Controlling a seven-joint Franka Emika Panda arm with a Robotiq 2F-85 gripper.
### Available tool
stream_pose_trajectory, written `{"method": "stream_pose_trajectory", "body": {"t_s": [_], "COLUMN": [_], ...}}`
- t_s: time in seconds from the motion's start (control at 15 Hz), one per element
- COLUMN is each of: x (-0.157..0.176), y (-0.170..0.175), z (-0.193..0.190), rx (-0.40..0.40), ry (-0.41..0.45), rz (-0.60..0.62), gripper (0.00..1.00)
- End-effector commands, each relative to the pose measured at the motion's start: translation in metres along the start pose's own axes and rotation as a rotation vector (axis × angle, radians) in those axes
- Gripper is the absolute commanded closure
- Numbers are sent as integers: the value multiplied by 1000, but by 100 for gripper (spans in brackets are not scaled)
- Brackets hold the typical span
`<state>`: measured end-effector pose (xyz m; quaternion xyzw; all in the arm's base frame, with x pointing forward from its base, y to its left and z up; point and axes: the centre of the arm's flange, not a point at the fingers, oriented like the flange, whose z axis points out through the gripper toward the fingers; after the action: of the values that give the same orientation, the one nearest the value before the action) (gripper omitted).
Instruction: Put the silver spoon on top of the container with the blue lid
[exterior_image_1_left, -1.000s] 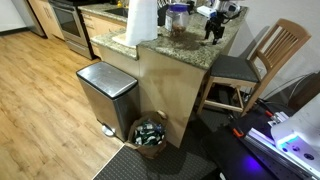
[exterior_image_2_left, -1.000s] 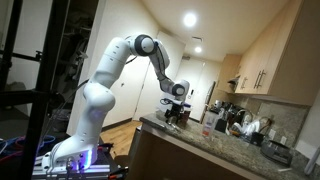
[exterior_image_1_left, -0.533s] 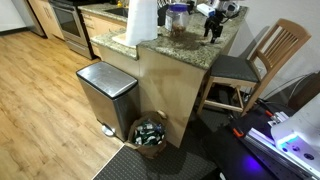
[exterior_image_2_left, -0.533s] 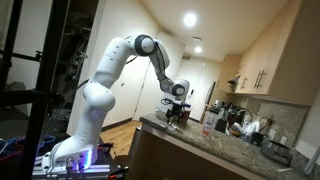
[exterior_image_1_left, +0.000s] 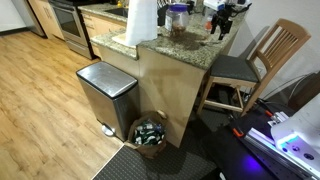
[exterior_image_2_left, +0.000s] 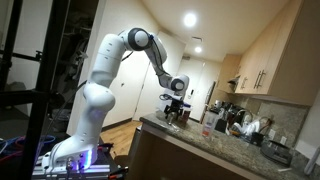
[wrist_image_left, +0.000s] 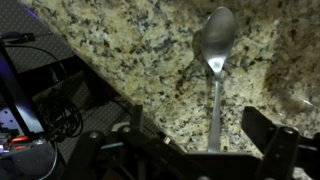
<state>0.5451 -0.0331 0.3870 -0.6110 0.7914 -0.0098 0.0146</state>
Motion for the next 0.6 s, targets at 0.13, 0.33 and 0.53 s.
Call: {"method": "stream_pose_trajectory", "body": {"t_s": [0.13, 0.33, 0.53], "x": [-16, -24, -23], "y": [-14, -15, -13], "z": [41, 72, 70], "rx": [-14, -50, -27], "ry": [-30, -23, -7], "rz": [18, 27, 55], "gripper": [0, 0, 0]}}
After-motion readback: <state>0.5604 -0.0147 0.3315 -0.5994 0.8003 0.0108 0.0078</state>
